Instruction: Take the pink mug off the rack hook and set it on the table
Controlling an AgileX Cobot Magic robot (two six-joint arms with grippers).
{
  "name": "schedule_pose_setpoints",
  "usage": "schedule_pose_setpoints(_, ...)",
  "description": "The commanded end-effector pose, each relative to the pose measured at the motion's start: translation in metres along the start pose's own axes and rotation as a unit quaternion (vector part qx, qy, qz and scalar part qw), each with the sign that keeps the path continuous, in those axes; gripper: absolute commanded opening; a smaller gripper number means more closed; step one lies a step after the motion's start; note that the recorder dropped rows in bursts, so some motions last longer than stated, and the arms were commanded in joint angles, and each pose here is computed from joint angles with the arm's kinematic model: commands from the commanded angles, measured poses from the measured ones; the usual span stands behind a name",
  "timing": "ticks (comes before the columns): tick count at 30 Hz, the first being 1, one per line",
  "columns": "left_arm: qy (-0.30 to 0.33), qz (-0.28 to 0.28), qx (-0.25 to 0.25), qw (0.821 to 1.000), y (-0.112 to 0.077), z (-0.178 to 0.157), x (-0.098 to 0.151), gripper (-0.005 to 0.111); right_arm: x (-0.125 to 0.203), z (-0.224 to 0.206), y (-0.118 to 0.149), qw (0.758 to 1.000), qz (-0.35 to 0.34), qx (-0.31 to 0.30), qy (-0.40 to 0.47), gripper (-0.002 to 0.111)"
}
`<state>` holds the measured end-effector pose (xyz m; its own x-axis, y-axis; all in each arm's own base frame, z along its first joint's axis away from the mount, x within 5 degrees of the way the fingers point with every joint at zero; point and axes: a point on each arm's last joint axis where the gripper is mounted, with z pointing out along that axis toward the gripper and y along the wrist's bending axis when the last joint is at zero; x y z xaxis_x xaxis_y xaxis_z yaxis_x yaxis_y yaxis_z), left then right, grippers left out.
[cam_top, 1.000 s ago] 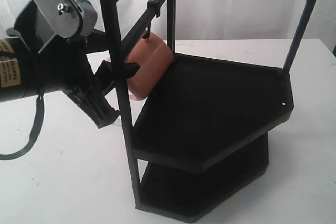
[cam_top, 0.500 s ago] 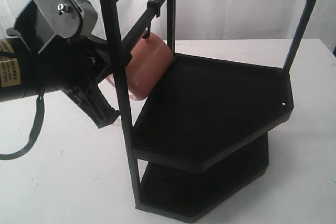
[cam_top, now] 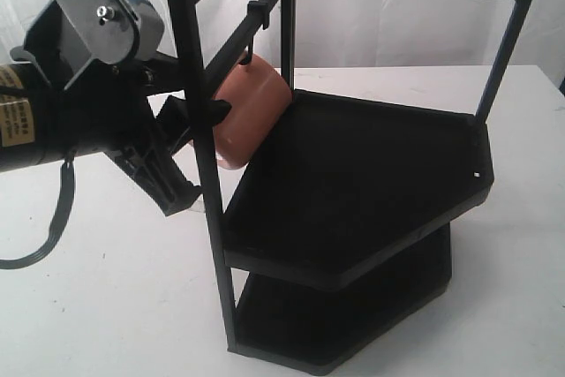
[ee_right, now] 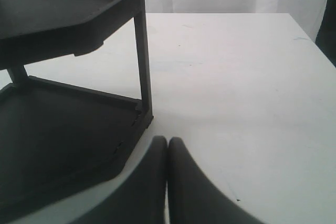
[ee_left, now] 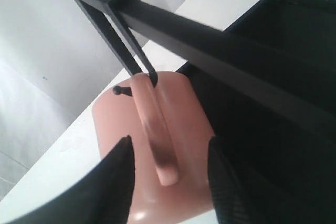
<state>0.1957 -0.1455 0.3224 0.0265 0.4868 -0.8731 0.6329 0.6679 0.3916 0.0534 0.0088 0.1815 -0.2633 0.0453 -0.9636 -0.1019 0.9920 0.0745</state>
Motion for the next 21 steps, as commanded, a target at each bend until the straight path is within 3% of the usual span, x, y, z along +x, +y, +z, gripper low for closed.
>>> schedule_pose_setpoints(1, 0.009, 0.001, 0.008, 1.0, -0.004, 0.005, 0.004, 0.049, -0.002, -0.001, 0.0, 1.0, -0.001, 0.0, -0.008, 0.0)
schedule_pose_setpoints(17, 0.023, 0.002, 0.02, 1.0, -0.008, 0.02, 0.011, 0.044, -0.002, -0.001, 0.0, 1.0, -0.001, 0.0, -0.008, 0.0)
schedule_pose_setpoints(19, 0.022, 0.002, 0.02, 1.0, -0.008, 0.02, 0.011, 0.037, -0.002, -0.001, 0.0, 1.0, -0.001, 0.0, -0.008, 0.0)
schedule_pose_setpoints(21, 0.028, 0.002, 0.02, 0.999, -0.008, 0.02, 0.012, 0.02, -0.002, -0.001, 0.0, 1.0, -0.001, 0.0, -0.008, 0.0)
